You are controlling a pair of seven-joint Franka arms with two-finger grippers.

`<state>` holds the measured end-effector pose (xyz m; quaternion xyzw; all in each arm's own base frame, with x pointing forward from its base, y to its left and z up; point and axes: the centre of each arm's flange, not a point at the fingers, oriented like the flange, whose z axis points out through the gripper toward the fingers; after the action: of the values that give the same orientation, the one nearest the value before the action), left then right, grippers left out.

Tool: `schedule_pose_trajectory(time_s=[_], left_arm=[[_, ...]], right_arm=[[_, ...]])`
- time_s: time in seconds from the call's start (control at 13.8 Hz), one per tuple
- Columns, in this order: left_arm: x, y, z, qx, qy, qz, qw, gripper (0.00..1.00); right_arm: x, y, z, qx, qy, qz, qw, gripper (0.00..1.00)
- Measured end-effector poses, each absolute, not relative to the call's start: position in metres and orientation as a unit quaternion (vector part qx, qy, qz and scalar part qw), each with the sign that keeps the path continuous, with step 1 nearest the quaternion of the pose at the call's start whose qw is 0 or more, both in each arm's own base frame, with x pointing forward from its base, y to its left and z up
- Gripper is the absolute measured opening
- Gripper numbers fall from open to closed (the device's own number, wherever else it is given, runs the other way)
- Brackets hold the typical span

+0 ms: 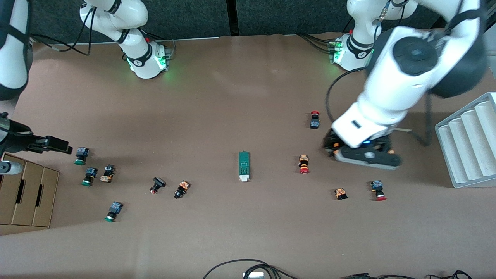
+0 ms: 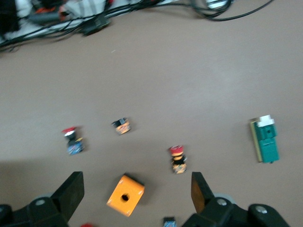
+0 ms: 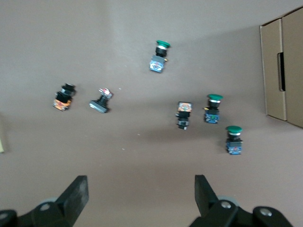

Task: Close load switch with both arms

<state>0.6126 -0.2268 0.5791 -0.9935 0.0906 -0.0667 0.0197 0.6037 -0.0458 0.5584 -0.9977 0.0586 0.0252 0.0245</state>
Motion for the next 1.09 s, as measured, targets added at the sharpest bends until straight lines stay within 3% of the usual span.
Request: schedule_pose_trajectory(time_s=[0.29,0.8,1.09], left_arm=[[0.607,-0.15,0.602,-0.997,0.058,-0.028,0.043,1.0],[0.623,0.008,0.595,-0.997,0.077,-0.005,0.001,1.0],[0.618,0.03,0.592,-0.997,0.075,0.016,-0.003,1.0]], right_arm=[[0.593,-0.057,0.58,-0.997,0.075,0.008,0.027,1.0],[0.572,-0.052,0.595,-0.997,0.068,0.003,0.032,1.0],[0.57,-0.052,0.594,-0.999,0.038,0.013,0.033,1.0]])
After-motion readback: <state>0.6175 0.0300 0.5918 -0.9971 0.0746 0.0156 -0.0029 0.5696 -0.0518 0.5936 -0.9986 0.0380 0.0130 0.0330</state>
